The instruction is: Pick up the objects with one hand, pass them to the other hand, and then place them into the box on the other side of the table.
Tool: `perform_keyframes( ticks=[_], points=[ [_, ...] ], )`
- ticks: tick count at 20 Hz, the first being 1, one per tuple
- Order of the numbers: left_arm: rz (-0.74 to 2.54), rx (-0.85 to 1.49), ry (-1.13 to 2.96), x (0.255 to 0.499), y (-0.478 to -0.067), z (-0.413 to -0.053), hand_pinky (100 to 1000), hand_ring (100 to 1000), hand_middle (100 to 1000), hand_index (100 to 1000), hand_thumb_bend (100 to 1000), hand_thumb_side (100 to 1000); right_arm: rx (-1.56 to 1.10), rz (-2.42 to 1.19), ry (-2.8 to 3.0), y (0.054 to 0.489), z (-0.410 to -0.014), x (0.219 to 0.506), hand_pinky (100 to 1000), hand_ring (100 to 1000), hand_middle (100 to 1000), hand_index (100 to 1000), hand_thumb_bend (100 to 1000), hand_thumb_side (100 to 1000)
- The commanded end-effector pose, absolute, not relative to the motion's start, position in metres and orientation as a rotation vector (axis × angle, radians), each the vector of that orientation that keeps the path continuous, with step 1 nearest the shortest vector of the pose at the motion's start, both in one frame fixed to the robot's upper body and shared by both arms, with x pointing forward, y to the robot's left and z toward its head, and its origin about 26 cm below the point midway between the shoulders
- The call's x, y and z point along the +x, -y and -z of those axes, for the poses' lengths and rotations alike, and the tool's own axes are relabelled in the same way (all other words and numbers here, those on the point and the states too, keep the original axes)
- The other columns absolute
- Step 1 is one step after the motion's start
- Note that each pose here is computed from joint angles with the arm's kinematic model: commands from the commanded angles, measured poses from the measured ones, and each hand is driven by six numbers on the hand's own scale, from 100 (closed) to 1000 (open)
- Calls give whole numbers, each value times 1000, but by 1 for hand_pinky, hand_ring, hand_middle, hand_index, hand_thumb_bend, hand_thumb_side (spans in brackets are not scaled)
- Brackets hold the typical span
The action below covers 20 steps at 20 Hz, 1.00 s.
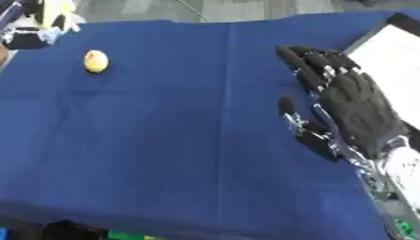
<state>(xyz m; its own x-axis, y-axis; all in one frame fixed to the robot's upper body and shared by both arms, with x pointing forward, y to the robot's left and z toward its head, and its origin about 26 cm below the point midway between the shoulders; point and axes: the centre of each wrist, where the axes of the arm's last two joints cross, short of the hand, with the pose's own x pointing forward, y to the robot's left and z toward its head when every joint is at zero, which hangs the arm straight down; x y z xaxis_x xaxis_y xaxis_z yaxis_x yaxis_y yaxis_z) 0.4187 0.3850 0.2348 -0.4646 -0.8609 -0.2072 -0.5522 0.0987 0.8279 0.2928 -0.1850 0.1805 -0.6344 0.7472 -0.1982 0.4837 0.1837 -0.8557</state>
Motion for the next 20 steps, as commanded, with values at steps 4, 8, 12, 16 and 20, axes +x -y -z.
perform_keyframes(
  ticks=[4, 8, 12, 16, 20],
  points=[
    [1358, 1289, 2200, 405, -367, -268, 536, 275, 219, 279, 100, 247, -1216, -1440, 2213, 187, -189, 291, 806, 846, 853, 999, 100, 100],
    [1410, 1177, 2264, 403, -348, -271, 539, 280, 217, 278, 100, 246, -1214, -1470, 2222, 187, -191, 291, 810, 841, 853, 996, 100, 100],
    [1493, 1062, 2310, 405, -324, -270, 541, 282, 217, 277, 100, 245, -1206, -1518, 2234, 186, -194, 292, 815, 836, 853, 995, 100, 100],
    [1581, 985, 2329, 409, -302, -267, 542, 281, 217, 278, 100, 244, -1197, -1549, 2244, 185, -197, 292, 817, 835, 855, 997, 100, 100],
    [1681, 897, 2347, 413, -277, -261, 543, 282, 216, 278, 100, 244, -1178, -1570, 2257, 184, -199, 292, 815, 838, 858, 1000, 100, 100]
  ],
)
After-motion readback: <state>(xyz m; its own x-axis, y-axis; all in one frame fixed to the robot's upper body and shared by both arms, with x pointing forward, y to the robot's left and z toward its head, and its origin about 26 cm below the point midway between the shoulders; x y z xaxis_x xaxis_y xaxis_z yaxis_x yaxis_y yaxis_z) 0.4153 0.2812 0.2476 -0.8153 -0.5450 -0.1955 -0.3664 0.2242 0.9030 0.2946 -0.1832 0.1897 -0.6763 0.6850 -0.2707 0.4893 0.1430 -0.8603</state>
